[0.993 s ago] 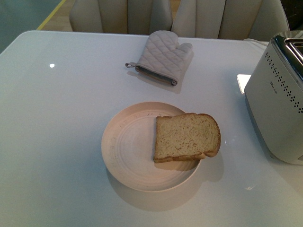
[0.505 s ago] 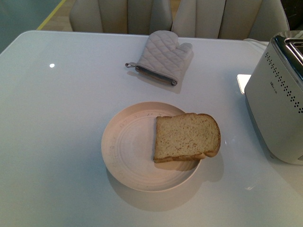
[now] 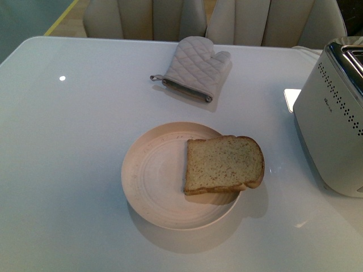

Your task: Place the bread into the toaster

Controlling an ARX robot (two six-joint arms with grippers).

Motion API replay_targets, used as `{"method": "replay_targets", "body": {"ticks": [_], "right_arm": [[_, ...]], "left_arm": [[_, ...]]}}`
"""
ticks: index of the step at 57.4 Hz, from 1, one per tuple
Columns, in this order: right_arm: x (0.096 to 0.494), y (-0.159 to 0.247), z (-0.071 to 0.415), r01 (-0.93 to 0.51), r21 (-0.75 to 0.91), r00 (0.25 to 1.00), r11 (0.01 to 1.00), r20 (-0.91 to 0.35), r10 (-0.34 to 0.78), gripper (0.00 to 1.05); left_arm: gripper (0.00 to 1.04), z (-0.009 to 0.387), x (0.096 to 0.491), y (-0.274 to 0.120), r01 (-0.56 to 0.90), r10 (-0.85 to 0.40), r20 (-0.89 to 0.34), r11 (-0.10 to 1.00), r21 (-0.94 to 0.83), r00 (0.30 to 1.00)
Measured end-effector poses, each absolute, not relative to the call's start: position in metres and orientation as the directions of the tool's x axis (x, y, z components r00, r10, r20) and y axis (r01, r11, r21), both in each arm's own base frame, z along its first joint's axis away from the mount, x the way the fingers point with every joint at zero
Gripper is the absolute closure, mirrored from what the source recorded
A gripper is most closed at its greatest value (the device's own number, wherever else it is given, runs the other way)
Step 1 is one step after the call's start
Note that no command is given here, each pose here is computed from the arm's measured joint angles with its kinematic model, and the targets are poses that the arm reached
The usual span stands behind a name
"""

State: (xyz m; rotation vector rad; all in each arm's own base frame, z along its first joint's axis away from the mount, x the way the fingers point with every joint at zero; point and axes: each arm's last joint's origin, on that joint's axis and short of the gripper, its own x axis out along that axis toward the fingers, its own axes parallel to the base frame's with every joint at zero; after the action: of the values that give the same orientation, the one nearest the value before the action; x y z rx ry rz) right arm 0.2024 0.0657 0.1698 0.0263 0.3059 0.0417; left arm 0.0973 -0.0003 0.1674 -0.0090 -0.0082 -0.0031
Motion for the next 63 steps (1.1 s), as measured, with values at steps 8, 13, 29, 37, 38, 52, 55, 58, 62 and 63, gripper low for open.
{"method": "replay_targets", "body": {"ticks": [8, 13, 29, 37, 38, 52, 55, 58, 62, 63], "right_arm": [[0.24, 0.086, 0.14, -0.061, 0.057, 0.907, 0.996, -0.413, 0.079, 0.09], [0.256, 0.096, 0.115, -0.056, 0.096, 0.86, 0.994, -0.501, 0.097, 0.09], [0.271, 0.107, 0.067, -0.034, 0.241, 0.725, 0.97, -0.662, 0.189, 0.09], [0.277, 0.108, 0.05, -0.009, 0.276, 0.686, 0.961, -0.697, 0.206, 0.09], [0.277, 0.108, 0.048, -0.008, 0.277, 0.684, 0.961, -0.7, 0.207, 0.09], [0.286, 0.111, 0.023, 0.012, 0.307, 0.638, 0.951, -0.735, 0.23, 0.09], [0.287, 0.112, 0.018, 0.014, 0.317, 0.628, 0.948, -0.741, 0.238, 0.09], [0.289, 0.113, 0.014, 0.013, 0.327, 0.624, 0.945, -0.741, 0.248, 0.09], [0.29, 0.114, 0.011, 0.013, 0.334, 0.619, 0.942, -0.743, 0.255, 0.09], [0.29, 0.114, 0.01, 0.013, 0.337, 0.617, 0.941, -0.744, 0.258, 0.09]], "left_arm": [[0.07, 0.167, 0.097, 0.0, 0.003, -0.003, 0.008, 1.0, -0.009, 1.0], [0.07, 0.167, 0.097, 0.0, 0.003, -0.003, 0.008, 1.0, -0.009, 1.0], [0.07, 0.167, 0.097, 0.0, 0.003, -0.003, 0.008, 1.0, -0.009, 1.0], [0.07, 0.167, 0.097, 0.0, 0.003, -0.003, 0.008, 1.0, -0.009, 1.0], [0.07, 0.167, 0.097, 0.0, 0.003, -0.003, 0.008, 1.0, -0.009, 1.0], [0.07, 0.167, 0.097, 0.0, 0.003, -0.003, 0.008, 1.0, -0.009, 1.0], [0.07, 0.167, 0.097, 0.0, 0.003, -0.003, 0.008, 1.0, -0.009, 1.0], [0.07, 0.167, 0.097, 0.0, 0.003, -0.003, 0.008, 1.0, -0.009, 1.0], [0.07, 0.167, 0.097, 0.0, 0.003, -0.003, 0.008, 1.0, -0.009, 1.0], [0.07, 0.167, 0.097, 0.0, 0.003, -0.003, 0.008, 1.0, -0.009, 1.0]]}}
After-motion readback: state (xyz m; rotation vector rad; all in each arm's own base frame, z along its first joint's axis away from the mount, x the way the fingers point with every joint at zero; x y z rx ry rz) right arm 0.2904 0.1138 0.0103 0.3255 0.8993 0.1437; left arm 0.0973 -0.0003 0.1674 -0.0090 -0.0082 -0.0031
